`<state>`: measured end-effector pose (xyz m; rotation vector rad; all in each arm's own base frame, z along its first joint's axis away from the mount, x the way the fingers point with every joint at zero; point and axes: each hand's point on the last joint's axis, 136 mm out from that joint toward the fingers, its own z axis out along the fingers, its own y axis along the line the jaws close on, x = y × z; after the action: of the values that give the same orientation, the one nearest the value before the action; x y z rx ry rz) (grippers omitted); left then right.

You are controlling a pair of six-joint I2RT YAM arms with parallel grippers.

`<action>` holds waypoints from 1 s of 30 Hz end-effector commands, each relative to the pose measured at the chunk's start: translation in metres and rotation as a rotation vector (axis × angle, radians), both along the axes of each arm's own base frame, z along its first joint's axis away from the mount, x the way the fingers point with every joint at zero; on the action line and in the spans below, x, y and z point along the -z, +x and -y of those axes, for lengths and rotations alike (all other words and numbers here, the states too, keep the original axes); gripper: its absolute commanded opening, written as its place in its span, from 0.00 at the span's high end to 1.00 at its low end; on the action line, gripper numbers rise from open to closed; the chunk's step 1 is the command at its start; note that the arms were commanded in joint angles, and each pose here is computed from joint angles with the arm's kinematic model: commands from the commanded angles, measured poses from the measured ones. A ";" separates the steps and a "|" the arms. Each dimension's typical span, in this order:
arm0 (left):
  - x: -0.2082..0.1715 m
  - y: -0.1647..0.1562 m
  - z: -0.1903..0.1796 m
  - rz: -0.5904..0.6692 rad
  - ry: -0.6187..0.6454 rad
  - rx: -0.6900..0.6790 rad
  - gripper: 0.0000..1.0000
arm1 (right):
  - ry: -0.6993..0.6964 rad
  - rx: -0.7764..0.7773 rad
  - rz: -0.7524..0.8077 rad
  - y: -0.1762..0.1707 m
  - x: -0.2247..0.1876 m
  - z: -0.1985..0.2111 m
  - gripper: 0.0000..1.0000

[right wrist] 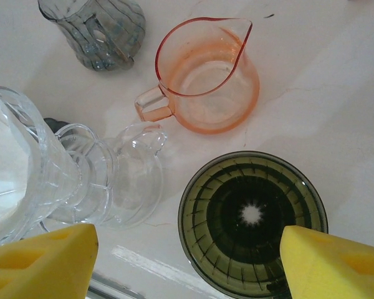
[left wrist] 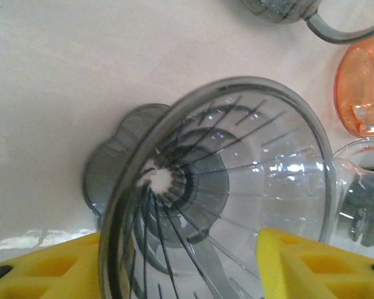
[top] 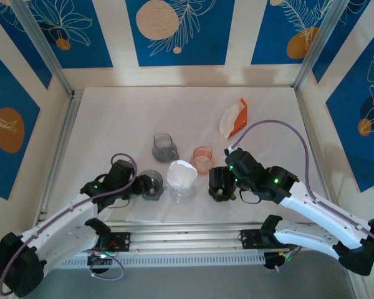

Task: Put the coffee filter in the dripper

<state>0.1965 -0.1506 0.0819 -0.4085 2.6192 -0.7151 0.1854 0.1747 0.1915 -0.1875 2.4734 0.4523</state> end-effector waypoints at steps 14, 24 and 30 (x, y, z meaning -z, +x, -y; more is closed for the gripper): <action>0.001 0.012 -0.013 -0.037 0.008 -0.053 0.85 | 0.026 0.004 -0.013 -0.002 0.001 0.000 0.23; -0.005 -0.003 -0.041 -0.067 0.068 -0.114 1.00 | 0.019 -0.002 -0.034 -0.005 0.008 0.001 0.23; -0.007 -0.021 -0.069 -0.087 0.129 -0.183 1.00 | 0.011 0.001 -0.049 -0.008 0.015 0.004 0.23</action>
<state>0.1858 -0.0997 0.0842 -0.6060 2.6336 -0.5690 0.1807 0.1731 0.1826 -0.1912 2.4973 0.4617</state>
